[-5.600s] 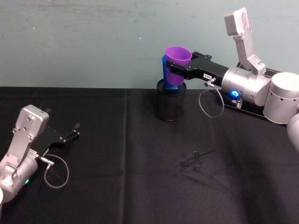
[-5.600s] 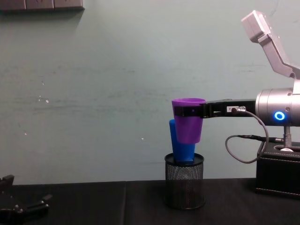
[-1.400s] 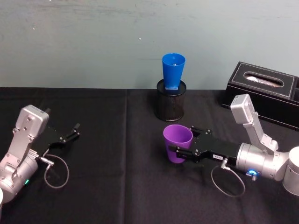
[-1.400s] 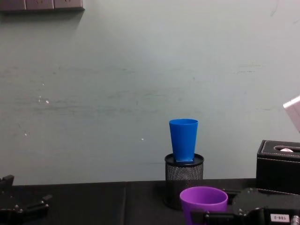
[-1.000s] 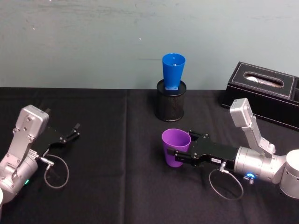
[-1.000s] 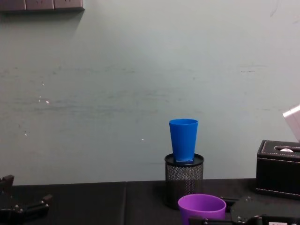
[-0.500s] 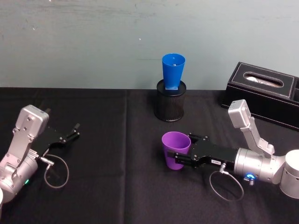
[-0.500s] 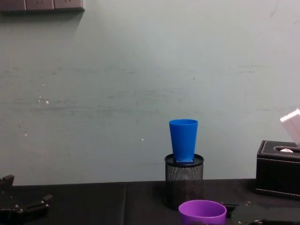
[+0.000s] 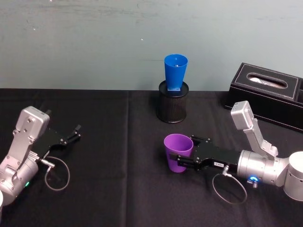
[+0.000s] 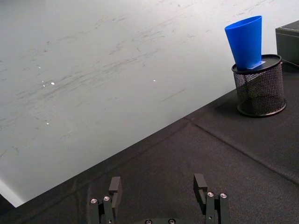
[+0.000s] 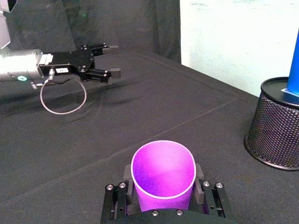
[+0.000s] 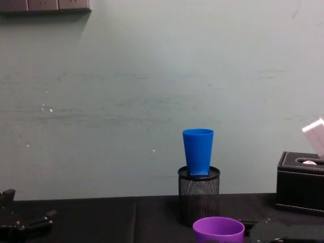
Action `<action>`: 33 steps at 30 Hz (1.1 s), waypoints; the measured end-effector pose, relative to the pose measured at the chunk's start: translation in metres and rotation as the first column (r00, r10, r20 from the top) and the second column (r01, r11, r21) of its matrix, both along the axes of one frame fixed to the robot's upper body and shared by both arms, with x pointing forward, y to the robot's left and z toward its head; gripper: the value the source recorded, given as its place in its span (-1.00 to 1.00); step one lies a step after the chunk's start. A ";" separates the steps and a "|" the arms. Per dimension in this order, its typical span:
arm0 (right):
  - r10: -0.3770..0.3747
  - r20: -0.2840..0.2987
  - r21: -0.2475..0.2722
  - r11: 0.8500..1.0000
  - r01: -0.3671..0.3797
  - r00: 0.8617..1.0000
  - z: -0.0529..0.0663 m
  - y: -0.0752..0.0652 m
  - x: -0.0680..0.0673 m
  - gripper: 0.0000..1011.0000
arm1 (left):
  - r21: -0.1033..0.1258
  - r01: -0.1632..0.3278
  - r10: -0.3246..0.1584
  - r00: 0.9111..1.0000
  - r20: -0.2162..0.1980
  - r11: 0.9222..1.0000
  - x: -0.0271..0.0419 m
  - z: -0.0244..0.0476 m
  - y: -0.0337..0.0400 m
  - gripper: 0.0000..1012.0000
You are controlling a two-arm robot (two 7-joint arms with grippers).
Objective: Pick up one cup with a gripper and tap it against the other cup.
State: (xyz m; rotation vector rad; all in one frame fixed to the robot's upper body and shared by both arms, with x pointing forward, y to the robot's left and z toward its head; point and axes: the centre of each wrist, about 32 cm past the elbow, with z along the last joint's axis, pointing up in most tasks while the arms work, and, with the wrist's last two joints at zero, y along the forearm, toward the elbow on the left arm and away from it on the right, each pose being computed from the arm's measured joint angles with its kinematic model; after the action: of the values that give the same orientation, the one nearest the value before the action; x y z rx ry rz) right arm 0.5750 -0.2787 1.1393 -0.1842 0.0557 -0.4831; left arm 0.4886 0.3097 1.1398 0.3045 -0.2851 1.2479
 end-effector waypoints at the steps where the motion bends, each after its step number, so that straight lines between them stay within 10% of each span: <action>1: 0.000 0.000 0.000 1.000 0.000 1.000 0.000 0.000 0.000 0.44 | 0.000 0.000 0.000 1.000 0.000 1.000 0.0000 0.0000 0.0000 1.00; 13: 0.000 0.000 0.000 1.000 0.000 1.000 0.000 0.000 0.000 0.98 | 0.000 0.000 0.000 1.000 0.000 1.000 0.0000 0.0000 0.0000 1.00; 33: 0.014 0.027 0.011 1.000 -0.015 1.000 0.003 0.003 -0.002 0.98 | 0.000 0.000 0.000 1.000 0.000 1.000 0.0000 0.0000 0.0000 1.00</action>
State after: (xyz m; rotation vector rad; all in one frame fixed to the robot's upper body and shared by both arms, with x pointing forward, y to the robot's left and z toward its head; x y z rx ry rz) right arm 0.5729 -0.2761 1.1419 -0.1675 0.0307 -0.4706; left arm 0.4886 0.3097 1.1398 0.3045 -0.2850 1.2480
